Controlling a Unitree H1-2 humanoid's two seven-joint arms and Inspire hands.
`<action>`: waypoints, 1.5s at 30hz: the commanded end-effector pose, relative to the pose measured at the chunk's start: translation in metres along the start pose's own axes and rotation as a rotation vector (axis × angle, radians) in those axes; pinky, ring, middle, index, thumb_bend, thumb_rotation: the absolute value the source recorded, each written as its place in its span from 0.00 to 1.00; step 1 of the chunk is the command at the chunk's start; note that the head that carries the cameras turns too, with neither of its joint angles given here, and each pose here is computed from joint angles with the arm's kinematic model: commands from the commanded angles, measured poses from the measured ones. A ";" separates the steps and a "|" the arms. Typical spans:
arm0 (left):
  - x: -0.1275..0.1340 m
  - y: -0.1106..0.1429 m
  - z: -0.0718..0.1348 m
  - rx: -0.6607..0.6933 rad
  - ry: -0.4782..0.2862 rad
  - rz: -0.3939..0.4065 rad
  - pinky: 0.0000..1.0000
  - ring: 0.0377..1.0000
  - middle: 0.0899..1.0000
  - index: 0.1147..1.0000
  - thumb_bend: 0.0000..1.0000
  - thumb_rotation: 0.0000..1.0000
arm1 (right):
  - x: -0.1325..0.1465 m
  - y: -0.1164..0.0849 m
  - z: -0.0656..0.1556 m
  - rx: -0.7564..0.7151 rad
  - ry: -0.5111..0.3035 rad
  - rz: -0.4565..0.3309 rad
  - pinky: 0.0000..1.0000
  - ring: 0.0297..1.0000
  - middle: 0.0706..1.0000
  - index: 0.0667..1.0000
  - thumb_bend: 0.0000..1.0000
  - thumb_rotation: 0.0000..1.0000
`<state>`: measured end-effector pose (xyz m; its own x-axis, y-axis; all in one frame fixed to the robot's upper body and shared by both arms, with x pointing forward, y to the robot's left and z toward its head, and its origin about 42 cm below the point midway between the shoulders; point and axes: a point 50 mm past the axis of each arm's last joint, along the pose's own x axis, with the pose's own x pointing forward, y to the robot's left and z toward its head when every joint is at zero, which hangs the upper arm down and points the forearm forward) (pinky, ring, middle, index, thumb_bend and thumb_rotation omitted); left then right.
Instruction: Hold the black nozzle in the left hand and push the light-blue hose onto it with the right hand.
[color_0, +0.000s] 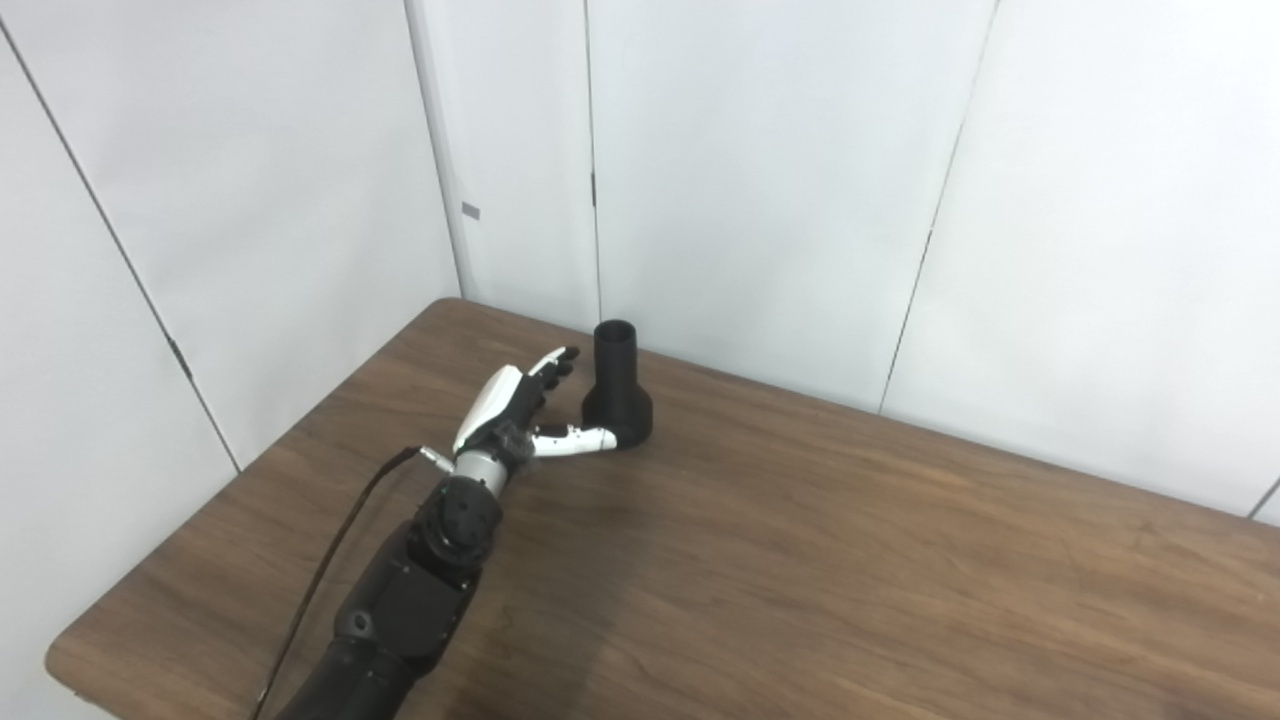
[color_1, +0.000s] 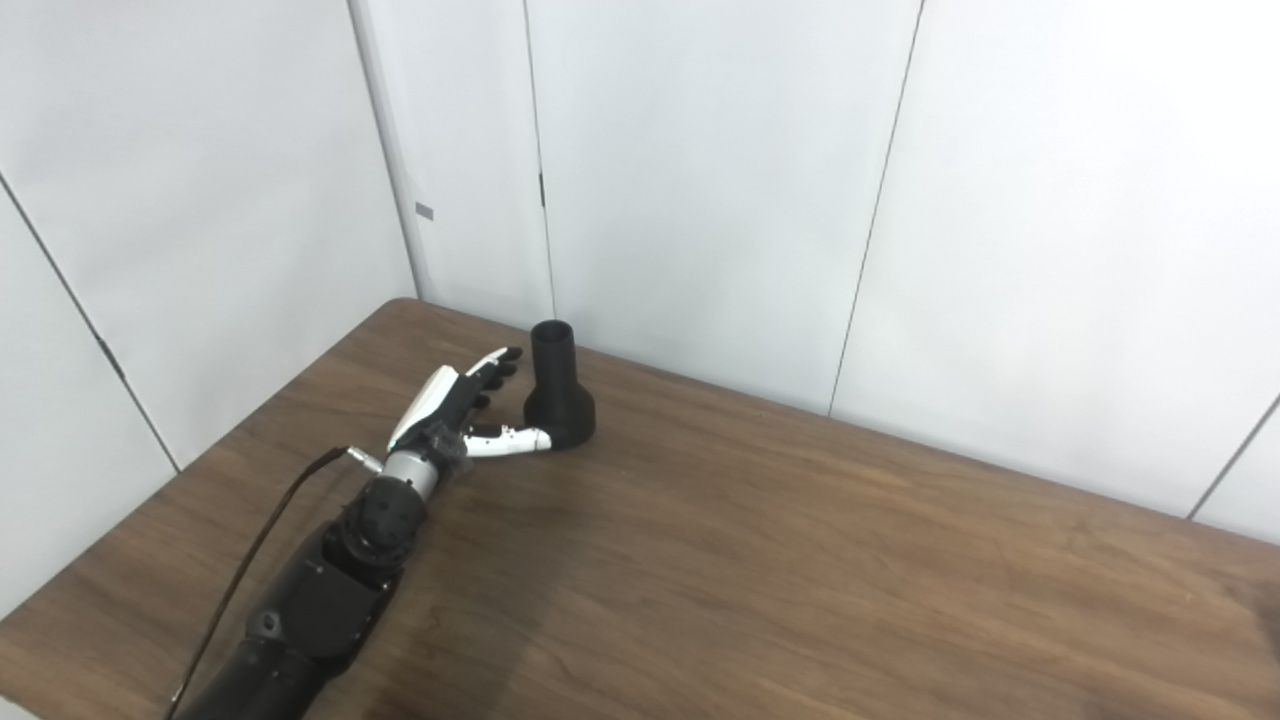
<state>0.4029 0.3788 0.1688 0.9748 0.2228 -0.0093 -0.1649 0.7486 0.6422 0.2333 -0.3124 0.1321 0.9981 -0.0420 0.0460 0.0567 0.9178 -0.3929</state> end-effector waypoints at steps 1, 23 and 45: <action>0.008 0.002 0.012 0.012 -0.019 0.003 0.85 0.90 0.90 0.93 1.00 0.37 | -0.007 0.001 -0.006 -0.016 0.056 0.031 0.49 0.61 0.63 0.61 0.29 0.20; 0.018 -0.024 0.018 0.057 0.049 -0.055 0.81 0.91 0.93 0.92 1.00 0.34 | -0.018 0.004 0.006 0.005 0.054 0.051 0.51 0.62 0.64 0.63 0.27 0.01; 0.032 -0.044 0.017 0.256 0.045 -0.146 0.74 0.84 0.86 0.82 1.00 0.29 | -0.024 0.008 0.009 0.010 0.005 0.076 0.52 0.61 0.63 0.62 0.26 0.00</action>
<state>0.4460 0.3506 0.1724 0.9811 0.1856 -0.0553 -0.0669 0.5931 0.8024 0.2161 -0.3048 0.1376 0.9990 -0.0126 0.0431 0.0277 0.9275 -0.3727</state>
